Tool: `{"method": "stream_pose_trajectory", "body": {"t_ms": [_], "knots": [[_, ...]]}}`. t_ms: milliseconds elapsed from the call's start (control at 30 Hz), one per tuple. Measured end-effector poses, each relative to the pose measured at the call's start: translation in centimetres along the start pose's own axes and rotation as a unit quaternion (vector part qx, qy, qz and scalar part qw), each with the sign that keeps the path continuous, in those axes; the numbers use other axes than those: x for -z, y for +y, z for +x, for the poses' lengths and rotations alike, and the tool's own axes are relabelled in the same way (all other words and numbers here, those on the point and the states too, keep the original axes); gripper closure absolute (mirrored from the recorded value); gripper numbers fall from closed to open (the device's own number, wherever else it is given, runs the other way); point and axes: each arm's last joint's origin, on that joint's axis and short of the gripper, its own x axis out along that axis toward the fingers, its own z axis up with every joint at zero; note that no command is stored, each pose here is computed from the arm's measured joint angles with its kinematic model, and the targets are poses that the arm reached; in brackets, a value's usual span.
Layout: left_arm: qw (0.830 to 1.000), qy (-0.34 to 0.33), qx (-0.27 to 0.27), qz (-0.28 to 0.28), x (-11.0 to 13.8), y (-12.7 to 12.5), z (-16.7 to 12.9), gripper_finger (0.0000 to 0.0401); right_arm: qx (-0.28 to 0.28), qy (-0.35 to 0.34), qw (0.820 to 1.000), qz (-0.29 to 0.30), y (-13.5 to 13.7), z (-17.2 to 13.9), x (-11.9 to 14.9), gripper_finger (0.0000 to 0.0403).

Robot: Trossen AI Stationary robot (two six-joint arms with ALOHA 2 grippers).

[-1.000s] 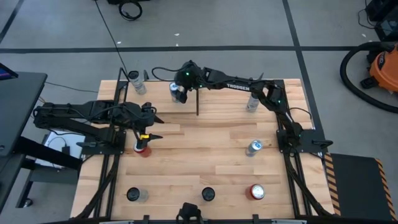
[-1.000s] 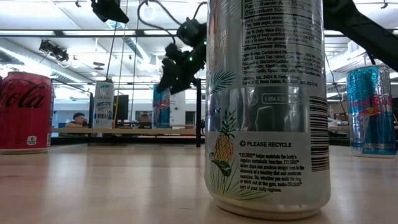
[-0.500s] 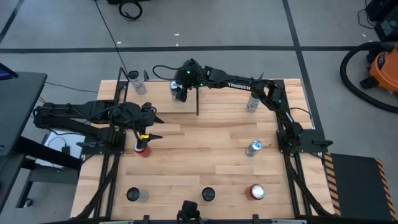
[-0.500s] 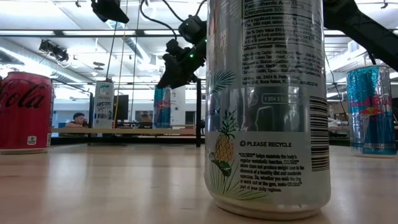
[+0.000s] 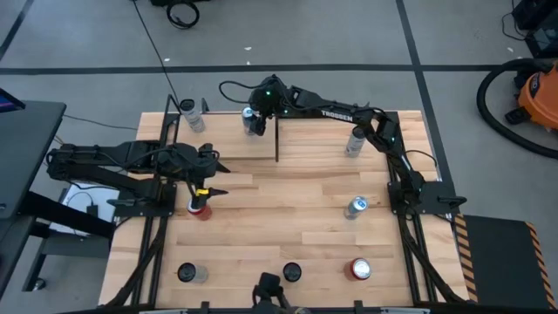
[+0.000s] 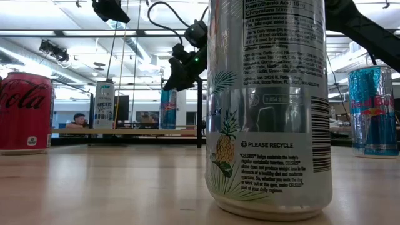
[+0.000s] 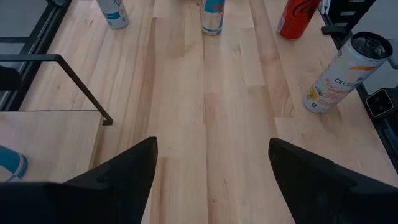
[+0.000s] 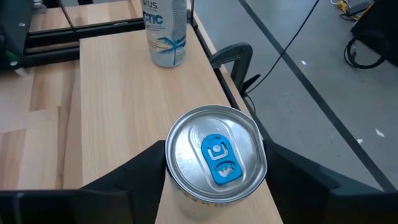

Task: Place canned beverage on shelf
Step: Put the blue soda can on the shelf

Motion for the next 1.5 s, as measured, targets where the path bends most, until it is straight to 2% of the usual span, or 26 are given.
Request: {"method": "stream_pose_trajectory", "body": {"t_ms": [800,1000,1133,1367,1500], "knots": [[1.0,0.003,0.0,-0.001,0.05,0.0,0.0,0.0092,-0.003,-0.021,1.0,0.0,-0.58,0.15,-0.19,0.015],[1.0,0.003,0.0,-0.001,0.06,0.01,0.0,0.0092,-0.022,-0.03,0.999,-0.001,-0.45,0.14,-0.35,0.0145],[1.0,0.004,0.0,-0.001,0.07,0.01,0.0,0.0092,-0.045,-0.033,0.998,-0.026,-0.31,0.13,-0.33,0.0142],[1.0,0.004,0.0,-0.001,0.07,0.0,0.0,0.0092,-0.039,-0.032,0.998,-0.027,-0.34,0.14,-0.33,0.0135],[1.0,0.006,0.0,-0.001,0.11,0.0,0.0,0.0092,-0.013,-0.022,0.999,-0.026,-0.43,0.16,-0.2,0.0134]]}}
